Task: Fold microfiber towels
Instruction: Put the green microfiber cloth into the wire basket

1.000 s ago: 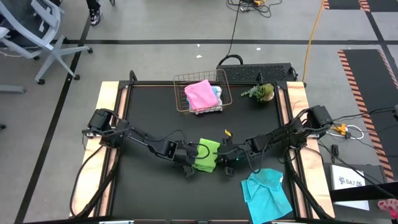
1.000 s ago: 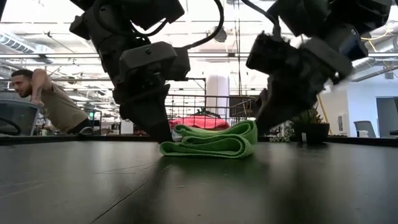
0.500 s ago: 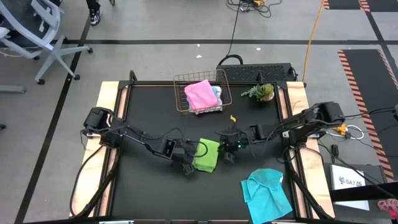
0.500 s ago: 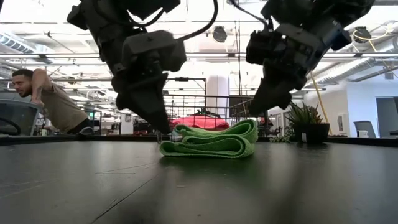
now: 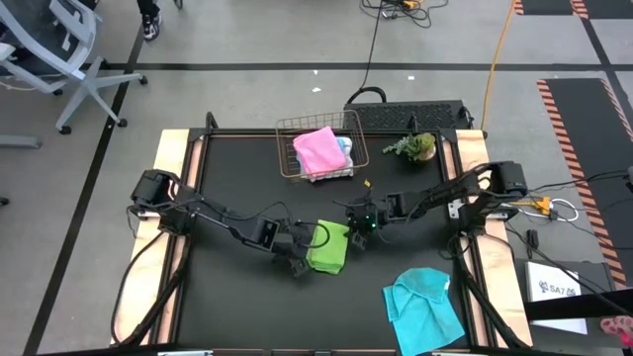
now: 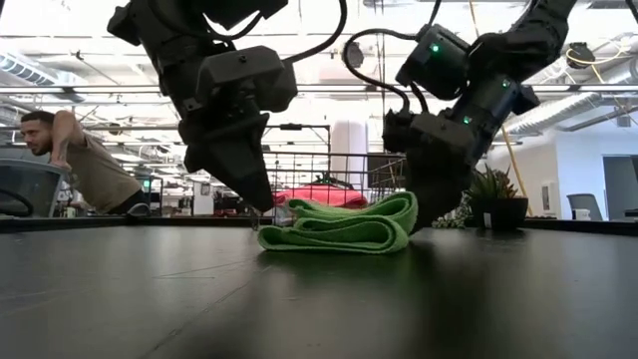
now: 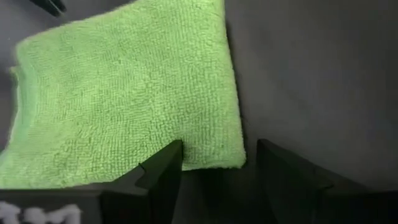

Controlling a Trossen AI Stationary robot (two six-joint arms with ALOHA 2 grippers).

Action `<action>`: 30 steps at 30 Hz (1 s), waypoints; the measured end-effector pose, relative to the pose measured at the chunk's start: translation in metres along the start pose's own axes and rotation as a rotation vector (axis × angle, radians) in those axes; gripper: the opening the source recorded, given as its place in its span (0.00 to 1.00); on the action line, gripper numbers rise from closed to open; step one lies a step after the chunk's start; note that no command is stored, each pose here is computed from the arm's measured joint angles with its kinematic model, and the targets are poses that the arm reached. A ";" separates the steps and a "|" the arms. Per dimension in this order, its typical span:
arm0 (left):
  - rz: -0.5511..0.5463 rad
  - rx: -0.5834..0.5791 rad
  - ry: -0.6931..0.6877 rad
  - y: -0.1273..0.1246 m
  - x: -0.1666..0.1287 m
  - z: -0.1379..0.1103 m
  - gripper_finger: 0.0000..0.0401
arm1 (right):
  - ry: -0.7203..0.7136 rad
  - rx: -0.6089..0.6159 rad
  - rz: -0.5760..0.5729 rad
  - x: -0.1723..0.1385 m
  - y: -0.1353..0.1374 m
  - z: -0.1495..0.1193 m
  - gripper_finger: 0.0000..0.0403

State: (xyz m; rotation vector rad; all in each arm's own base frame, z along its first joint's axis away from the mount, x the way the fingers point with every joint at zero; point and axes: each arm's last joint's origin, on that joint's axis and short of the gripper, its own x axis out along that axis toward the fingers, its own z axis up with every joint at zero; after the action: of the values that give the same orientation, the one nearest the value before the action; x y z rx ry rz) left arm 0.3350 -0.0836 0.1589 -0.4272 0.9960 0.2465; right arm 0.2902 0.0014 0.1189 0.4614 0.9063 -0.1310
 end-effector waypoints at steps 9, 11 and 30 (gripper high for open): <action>-0.004 -0.024 -0.003 0.003 0.001 0.004 0.05 | -0.018 -0.016 0.063 0.017 0.000 0.000 0.50; -0.011 -0.050 0.006 0.004 0.001 0.004 0.05 | -0.017 -0.016 0.062 0.017 -0.001 0.000 0.50; -0.069 -0.220 0.008 0.066 -0.015 0.050 0.05 | -0.035 0.002 0.067 0.017 -0.001 0.001 0.50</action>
State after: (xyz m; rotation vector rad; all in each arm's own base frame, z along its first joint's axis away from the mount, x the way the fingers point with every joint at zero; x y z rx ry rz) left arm 0.3394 -0.0023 0.1804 -0.6621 0.9632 0.2932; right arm 0.3014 0.0018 0.1056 0.4895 0.8557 -0.0791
